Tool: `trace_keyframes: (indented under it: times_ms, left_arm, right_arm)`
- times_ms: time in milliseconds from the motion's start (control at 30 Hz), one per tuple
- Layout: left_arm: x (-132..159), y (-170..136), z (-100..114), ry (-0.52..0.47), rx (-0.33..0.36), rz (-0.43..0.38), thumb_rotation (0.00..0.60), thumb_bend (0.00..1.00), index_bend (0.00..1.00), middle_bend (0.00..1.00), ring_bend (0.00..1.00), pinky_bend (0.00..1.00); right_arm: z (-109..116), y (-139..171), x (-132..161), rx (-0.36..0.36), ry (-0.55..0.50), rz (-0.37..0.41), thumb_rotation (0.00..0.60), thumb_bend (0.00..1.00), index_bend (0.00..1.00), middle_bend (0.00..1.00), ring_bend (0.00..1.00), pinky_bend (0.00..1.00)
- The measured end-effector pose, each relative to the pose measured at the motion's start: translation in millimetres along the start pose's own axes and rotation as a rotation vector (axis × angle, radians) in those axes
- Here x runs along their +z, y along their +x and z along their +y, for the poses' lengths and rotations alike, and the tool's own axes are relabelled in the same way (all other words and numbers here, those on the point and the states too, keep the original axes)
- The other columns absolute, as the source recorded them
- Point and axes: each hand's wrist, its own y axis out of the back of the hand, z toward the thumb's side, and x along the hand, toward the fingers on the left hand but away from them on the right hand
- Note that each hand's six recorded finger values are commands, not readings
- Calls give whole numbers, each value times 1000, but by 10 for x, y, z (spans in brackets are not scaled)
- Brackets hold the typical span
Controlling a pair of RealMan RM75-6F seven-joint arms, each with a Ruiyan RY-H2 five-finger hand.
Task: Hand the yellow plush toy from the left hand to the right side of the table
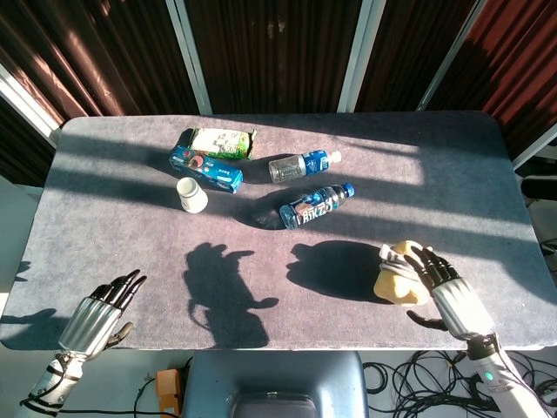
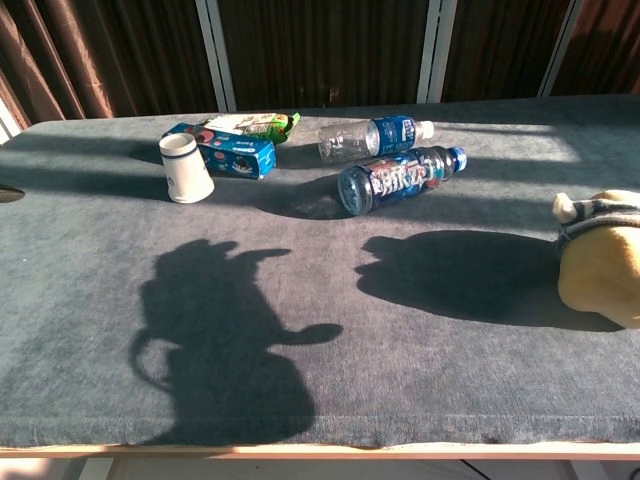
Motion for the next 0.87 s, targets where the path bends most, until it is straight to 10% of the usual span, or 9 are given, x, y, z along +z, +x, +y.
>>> trace_keyframes:
  times_ms: [400, 867]
  left_arm:
    - [-62, -84, 66, 4, 29, 37, 600, 274, 43, 61, 169, 359]
    - [-67, -88, 64, -2, 10, 45, 600, 275, 44, 61, 170, 360]
  right_arm:
    - [303, 445, -205, -74, 60, -195, 600, 69, 0, 0, 0, 116]
    - [255, 454, -213, -51, 63, -213, 600, 69, 0, 0, 0, 116]
